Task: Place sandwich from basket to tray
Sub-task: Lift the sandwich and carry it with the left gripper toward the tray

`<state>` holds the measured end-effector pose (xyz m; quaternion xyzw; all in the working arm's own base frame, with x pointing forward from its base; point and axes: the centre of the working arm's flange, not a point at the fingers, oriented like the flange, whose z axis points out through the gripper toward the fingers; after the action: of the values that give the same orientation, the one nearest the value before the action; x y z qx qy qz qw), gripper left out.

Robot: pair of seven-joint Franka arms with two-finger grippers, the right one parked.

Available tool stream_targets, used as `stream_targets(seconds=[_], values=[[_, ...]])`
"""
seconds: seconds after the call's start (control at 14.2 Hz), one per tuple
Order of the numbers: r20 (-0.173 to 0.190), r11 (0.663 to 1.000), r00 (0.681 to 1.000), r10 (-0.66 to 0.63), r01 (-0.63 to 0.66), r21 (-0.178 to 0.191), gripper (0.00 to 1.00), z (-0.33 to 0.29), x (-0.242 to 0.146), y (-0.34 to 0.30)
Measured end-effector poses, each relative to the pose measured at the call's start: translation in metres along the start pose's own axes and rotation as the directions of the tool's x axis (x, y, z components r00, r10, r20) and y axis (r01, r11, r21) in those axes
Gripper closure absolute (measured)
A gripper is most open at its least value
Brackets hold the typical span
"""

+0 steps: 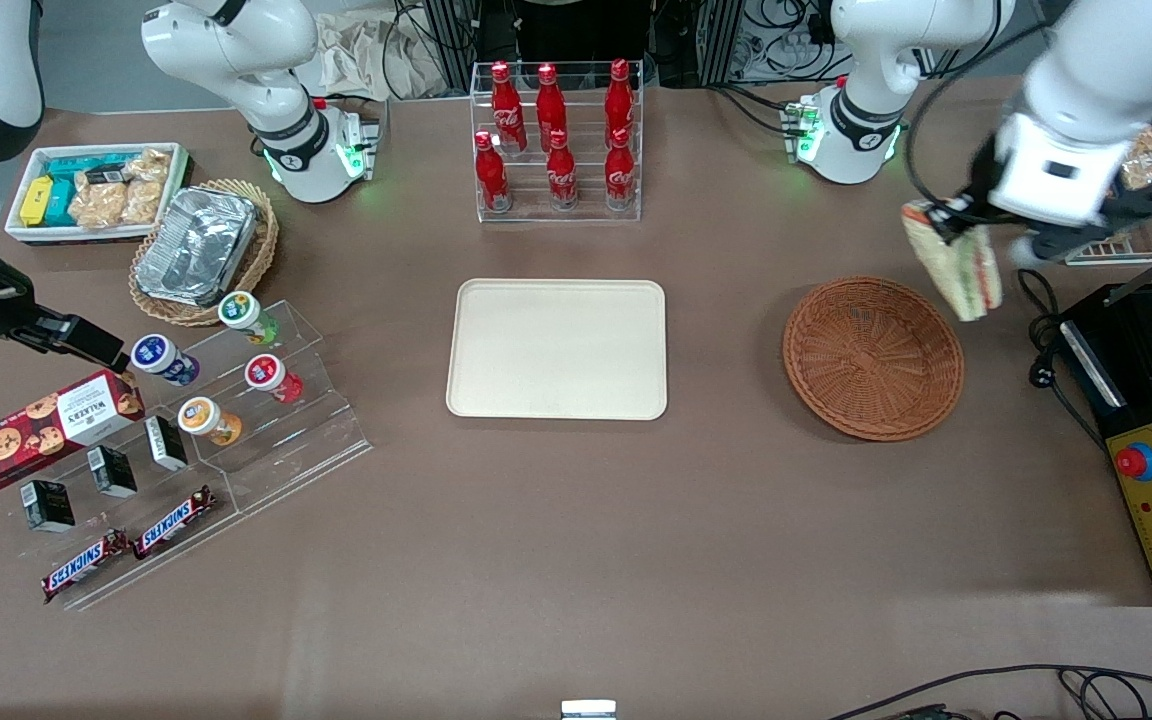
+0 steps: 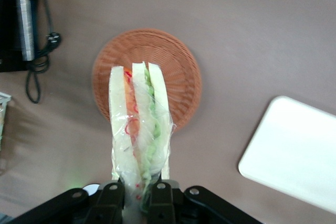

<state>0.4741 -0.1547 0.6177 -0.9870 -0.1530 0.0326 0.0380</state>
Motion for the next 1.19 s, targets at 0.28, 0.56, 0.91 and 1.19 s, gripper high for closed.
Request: stream_targets(seconds=[0.28,0.56,0.91,1.19], values=[[0.016,0.993,0.995,0.097,-0.096,-0.068,0.84,-0.011,-0.036,0.047],[-0.002,0.987,0.992,0.123,-0.123,-0.102,0.84,-0.013,-0.062,0.088],[-0.021,0.982,0.99,0.141,-0.143,-0.124,0.84,0.015,-0.076,0.137],[-0.054,0.989,0.989,0.137,-0.14,-0.055,0.84,0.058,-0.092,0.185]])
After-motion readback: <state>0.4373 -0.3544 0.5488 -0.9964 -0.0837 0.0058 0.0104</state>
